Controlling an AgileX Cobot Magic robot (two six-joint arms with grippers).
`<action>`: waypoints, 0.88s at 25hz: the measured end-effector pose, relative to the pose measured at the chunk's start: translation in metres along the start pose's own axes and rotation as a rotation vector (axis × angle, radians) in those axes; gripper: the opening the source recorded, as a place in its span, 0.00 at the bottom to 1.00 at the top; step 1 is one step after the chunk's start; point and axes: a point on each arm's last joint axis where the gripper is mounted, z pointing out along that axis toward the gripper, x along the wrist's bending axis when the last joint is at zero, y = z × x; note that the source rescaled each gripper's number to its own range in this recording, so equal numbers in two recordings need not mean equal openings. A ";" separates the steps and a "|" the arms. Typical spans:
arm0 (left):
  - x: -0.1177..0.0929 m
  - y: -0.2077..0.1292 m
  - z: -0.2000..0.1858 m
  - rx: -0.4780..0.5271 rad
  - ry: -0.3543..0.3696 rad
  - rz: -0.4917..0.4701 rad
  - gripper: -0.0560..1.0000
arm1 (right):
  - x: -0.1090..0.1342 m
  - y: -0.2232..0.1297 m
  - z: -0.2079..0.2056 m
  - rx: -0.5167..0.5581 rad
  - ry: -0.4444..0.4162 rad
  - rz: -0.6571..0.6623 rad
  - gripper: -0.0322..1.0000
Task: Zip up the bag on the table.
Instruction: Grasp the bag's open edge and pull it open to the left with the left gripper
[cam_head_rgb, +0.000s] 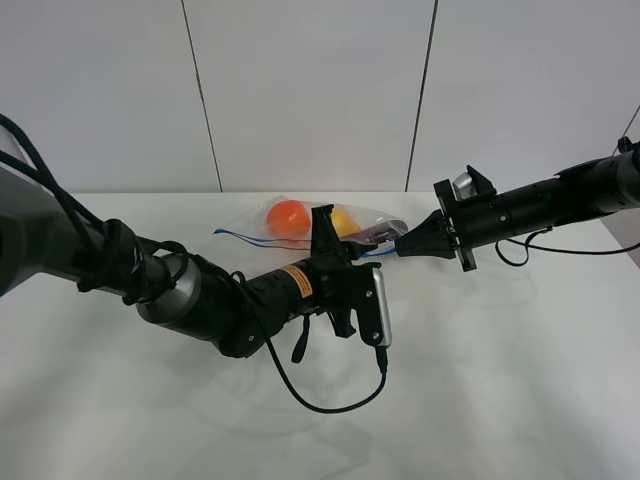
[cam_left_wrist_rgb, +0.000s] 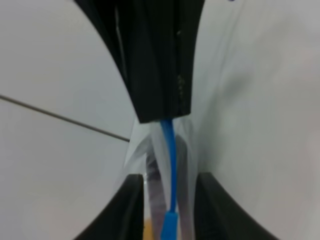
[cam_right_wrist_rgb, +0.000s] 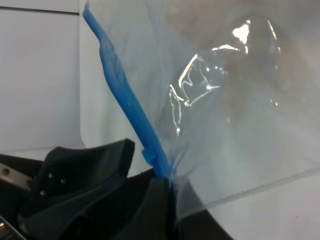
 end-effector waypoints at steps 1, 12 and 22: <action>0.000 0.000 0.000 -0.002 -0.001 0.002 0.31 | 0.000 0.000 0.000 0.000 0.000 0.000 0.03; 0.000 -0.001 0.000 0.007 0.004 -0.007 0.31 | 0.000 0.000 0.000 0.000 0.000 -0.001 0.03; 0.000 -0.001 0.000 0.010 0.005 -0.010 0.08 | 0.000 0.000 0.000 0.001 -0.001 -0.002 0.03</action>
